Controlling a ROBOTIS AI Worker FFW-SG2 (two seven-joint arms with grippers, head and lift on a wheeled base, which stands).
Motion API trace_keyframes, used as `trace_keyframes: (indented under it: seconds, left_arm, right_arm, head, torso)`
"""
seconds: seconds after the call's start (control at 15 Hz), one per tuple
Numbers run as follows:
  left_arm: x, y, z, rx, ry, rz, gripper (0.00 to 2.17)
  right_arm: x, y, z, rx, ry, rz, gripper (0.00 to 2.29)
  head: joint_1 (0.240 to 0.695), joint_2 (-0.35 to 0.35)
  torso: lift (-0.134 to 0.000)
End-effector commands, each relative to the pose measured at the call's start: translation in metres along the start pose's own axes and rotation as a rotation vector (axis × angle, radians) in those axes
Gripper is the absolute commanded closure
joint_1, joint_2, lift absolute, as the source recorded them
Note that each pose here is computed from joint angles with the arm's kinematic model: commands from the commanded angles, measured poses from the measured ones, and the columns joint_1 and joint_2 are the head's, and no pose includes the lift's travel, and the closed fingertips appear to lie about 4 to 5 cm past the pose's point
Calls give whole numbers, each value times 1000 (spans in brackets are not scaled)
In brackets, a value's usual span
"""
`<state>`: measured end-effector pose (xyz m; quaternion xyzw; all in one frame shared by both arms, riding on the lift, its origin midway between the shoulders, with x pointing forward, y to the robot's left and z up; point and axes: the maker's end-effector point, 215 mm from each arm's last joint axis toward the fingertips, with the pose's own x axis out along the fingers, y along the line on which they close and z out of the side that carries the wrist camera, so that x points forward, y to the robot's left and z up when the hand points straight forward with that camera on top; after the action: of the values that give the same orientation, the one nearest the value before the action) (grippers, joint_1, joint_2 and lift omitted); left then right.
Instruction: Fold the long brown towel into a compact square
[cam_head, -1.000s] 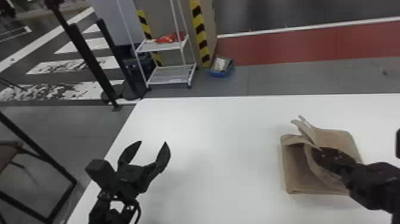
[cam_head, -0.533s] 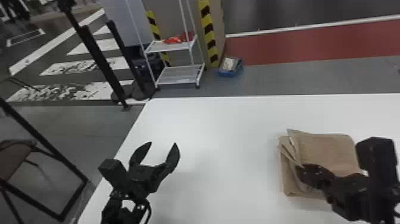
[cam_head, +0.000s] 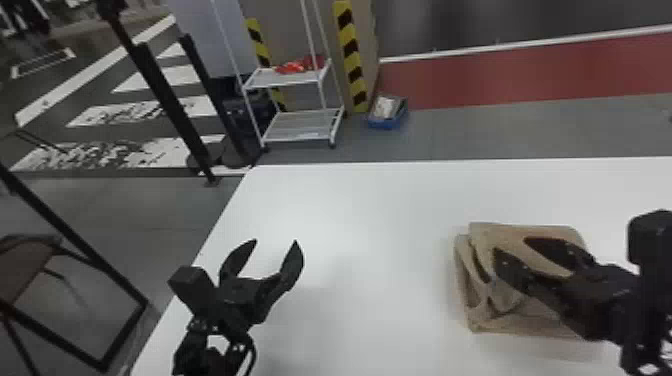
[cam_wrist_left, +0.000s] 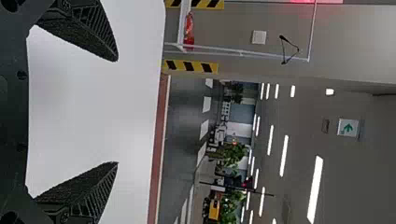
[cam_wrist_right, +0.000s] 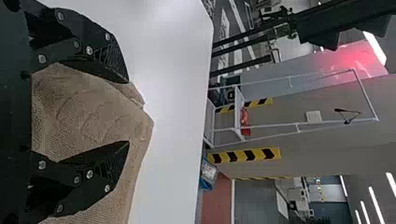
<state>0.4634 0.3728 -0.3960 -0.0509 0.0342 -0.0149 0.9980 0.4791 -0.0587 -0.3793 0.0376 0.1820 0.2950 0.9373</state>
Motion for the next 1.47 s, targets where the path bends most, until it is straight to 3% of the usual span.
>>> trace_keyframes:
  seconds: [0.0,0.13,0.2,0.47,0.73,1.07,1.4]
  left_arm:
    - [0,-1,-3,-10,3,3,87]
    - [0,-2,-3,-10,3,2,87]
    - [-1,-2,-4,-11,4,2,90]
    - [-2,1,-6,-11,8,6,90]
    - [-4,4,-7,-10,10,9,90]
    - [-5,5,-7,-11,11,8,90]
    - [-5,4,-7,-14,10,6,90]
  right_arm:
    - [11,-7,6,-9,-17,-10,1116]
    - [26,-8,-3,-45,22,-37,1953]
    - [33,0,-12,-63,55,-25,2027]
    - [48,35,-35,-108,135,34,2027]
    - [44,66,-51,-108,170,95,2027]
    - [17,91,-76,-78,244,160,2027]
    - [-22,92,-98,-65,333,185,2027]
  head:
    - [695,350]
    - [695,350]
    - [695,349]
    - [695,350]
    - [695,350]
    - [695,350]
    - [695,350]
  torso:
    - [-123]
    - [-123]
    - [-123]
    - [-123]
    - [-123]
    - [-123]
    - [-123]
